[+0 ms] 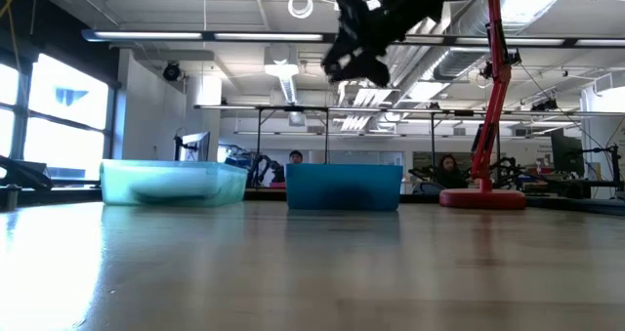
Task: Pick & Place USB Port
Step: Put the black HDMI cable into the green bin
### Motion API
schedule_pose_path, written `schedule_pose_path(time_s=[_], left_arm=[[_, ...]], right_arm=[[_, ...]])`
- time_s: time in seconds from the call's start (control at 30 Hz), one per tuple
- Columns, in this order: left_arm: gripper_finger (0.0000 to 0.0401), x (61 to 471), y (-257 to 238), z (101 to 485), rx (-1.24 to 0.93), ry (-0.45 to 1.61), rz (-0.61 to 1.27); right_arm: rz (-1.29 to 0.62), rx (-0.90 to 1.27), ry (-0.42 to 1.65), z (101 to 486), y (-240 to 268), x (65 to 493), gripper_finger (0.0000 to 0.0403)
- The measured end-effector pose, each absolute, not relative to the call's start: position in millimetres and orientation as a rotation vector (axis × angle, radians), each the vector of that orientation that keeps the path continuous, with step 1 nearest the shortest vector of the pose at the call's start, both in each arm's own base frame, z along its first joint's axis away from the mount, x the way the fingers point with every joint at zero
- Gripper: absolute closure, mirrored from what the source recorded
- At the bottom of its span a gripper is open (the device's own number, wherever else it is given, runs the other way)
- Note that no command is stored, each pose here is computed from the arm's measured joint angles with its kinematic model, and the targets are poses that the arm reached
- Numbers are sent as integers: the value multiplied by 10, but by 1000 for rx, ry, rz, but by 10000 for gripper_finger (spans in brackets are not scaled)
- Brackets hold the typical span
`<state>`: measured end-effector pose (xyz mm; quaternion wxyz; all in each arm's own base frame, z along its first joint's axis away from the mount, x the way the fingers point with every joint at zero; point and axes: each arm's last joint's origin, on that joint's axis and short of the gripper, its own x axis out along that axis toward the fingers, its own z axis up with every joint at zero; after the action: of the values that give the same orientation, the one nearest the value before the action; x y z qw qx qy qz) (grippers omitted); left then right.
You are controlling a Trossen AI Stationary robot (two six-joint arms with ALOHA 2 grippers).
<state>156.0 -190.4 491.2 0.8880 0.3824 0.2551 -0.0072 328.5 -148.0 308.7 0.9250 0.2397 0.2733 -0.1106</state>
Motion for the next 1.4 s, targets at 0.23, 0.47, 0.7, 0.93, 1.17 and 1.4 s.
schedule_pose_path(time_s=[0.23,0.47,0.7,0.93,1.17,1.4], left_arm=[[288,1479,-1756,5016,856,480,52],[288,1473,-1759,4992,882,500,-1],[288,1633,-1969,4434,1007,778,-363],[288,1657,-2112,3584,937,1177,-543],[288,1619,-2131,3471,598,1319,-393],[288,1630,-2126,3471,157,1331,-9]], right_arm=[[485,504,237,3654,-779,3478,228],[821,310,112,3944,291,3400,245],[826,317,127,3938,1098,3265,261],[643,324,126,3910,1596,3092,263],[594,339,110,3921,1889,2928,263],[610,359,109,3929,2078,2798,263]])
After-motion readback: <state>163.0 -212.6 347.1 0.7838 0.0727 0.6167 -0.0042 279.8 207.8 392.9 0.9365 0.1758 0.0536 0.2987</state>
